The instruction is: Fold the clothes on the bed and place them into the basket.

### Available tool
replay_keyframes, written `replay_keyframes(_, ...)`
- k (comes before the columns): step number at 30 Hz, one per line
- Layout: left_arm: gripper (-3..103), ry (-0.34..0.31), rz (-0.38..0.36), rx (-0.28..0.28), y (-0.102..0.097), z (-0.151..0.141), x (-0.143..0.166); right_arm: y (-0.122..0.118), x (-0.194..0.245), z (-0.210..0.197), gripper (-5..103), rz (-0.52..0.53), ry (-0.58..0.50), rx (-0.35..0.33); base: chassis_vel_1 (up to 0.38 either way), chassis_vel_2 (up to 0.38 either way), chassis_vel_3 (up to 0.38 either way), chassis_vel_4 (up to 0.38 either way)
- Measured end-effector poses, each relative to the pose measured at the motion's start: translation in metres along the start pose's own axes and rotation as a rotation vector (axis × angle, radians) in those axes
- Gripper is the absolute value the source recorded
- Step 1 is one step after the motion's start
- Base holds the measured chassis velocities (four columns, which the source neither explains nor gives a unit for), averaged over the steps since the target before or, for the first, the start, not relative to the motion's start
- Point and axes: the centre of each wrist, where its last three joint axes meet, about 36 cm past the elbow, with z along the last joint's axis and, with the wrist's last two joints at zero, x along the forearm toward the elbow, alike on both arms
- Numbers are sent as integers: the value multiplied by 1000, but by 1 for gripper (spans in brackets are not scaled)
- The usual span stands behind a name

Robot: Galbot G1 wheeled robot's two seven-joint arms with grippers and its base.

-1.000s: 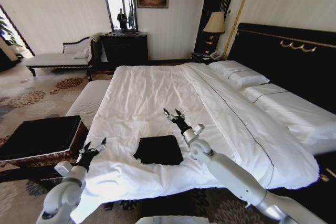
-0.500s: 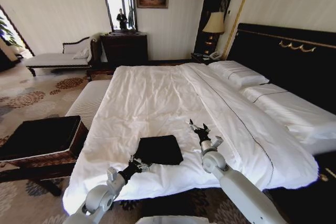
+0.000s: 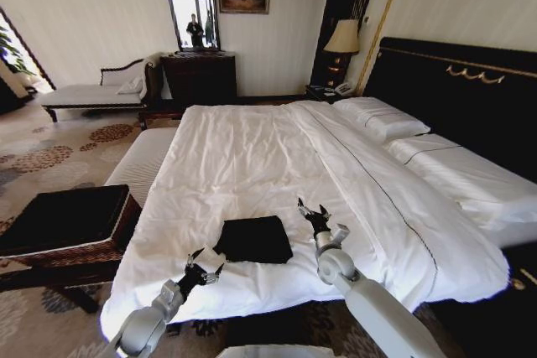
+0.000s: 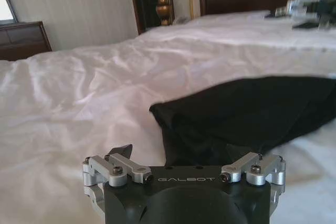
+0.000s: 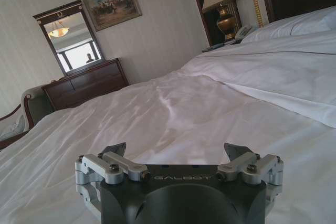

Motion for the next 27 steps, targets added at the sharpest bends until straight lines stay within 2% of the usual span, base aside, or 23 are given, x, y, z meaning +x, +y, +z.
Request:
replay_keyframes(3,100,-116,40,104,-6,-24,-15,0,2,2,100,2,1,3,0,0,0,0)
replay_keyframes(4,100,-126,46,116,-8,-27,-22,1,2,3,100,2,1,1,0,0,0,0)
replay_keyframes(7,100,-109,40,121,-13,-26,-36,3,2,4,100,0,1,-1,0,0,0,0)
replay_keyframes(8,100,-81,38,114,-21,-20,-51,5,1,7,100,-1,4,-4,0,0,0,0)
replay_keyframes(13,100,-35,59,101,-40,-12,-77,8,2,11,100,-3,8,-7,0,0,0,0)
replay_keyframes(14,100,-14,72,80,-48,-9,-90,9,3,13,100,-2,11,-6,0,0,0,0)
replay_keyframes(17,100,32,67,9,-50,2,-98,9,4,17,100,1,15,-4,0,0,0,0)
replay_keyframes(19,100,43,60,-6,-49,5,-98,9,5,18,100,2,16,-4,0,0,0,0)
replay_keyframes(21,100,77,29,-42,-40,13,-86,8,7,21,100,6,21,-2,0,0,0,0)
replay_keyframes(23,100,83,23,-49,-39,15,-83,7,7,22,100,7,23,0,0,0,0,0)
replay_keyframes(25,100,92,-5,-93,-29,17,-68,5,8,23,100,10,26,6,0,0,0,0)
replay_keyframes(27,100,84,-17,-105,-25,17,-63,5,8,23,100,11,26,8,0,0,0,0)
